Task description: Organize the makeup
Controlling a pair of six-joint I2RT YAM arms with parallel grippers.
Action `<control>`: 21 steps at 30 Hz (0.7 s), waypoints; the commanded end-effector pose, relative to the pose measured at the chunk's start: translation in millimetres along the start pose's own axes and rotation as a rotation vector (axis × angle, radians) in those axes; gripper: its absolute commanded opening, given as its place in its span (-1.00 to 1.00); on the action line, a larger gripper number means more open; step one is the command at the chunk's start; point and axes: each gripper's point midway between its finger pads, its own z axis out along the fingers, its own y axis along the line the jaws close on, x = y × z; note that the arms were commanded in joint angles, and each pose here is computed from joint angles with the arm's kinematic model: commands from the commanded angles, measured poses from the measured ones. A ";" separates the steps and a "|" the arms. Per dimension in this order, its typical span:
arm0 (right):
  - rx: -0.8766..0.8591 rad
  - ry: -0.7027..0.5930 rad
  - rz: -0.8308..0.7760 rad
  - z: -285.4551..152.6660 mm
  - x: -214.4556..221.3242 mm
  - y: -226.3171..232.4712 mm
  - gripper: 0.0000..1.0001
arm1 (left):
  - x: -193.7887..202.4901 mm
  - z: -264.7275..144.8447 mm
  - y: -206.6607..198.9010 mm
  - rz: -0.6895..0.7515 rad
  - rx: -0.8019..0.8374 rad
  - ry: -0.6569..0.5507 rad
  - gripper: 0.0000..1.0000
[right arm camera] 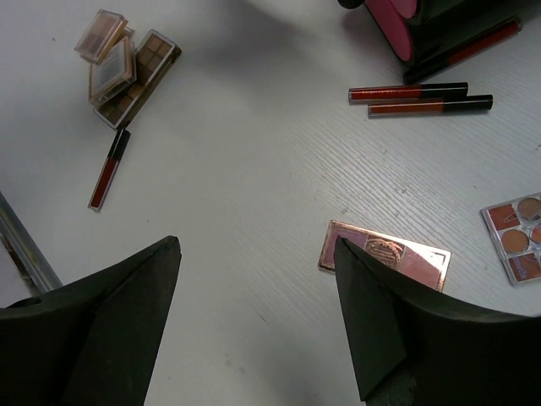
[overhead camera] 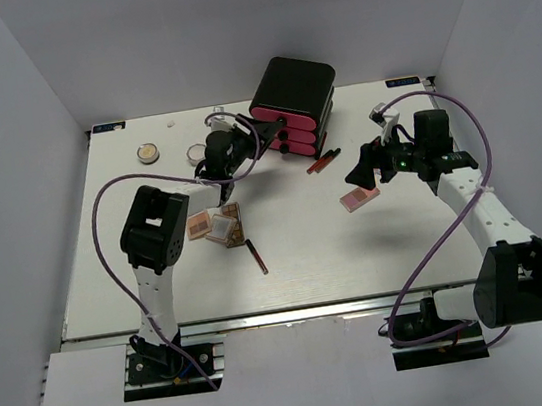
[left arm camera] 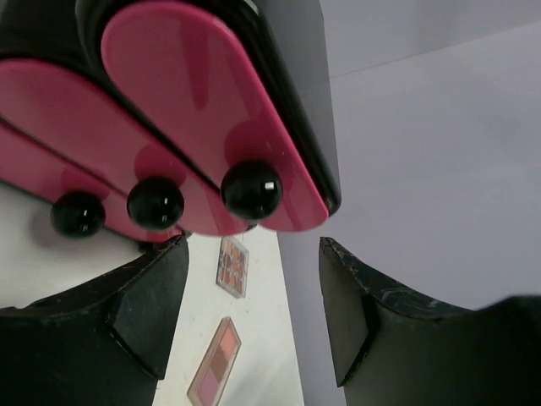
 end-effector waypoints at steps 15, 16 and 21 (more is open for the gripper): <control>0.000 -0.035 -0.024 3.6 -14.0 -6.0 0.56 | -9.2 36.3 -12.9 0.003 0.065 -0.010 0.32; -0.002 -0.035 -0.024 3.7 -13.7 -5.8 0.56 | -9.7 37.4 -10.2 0.002 0.060 -0.011 0.32; 0.004 -0.034 -0.027 3.7 -13.6 -7.0 0.56 | -11.8 44.5 -12.6 -0.001 0.068 -0.015 0.17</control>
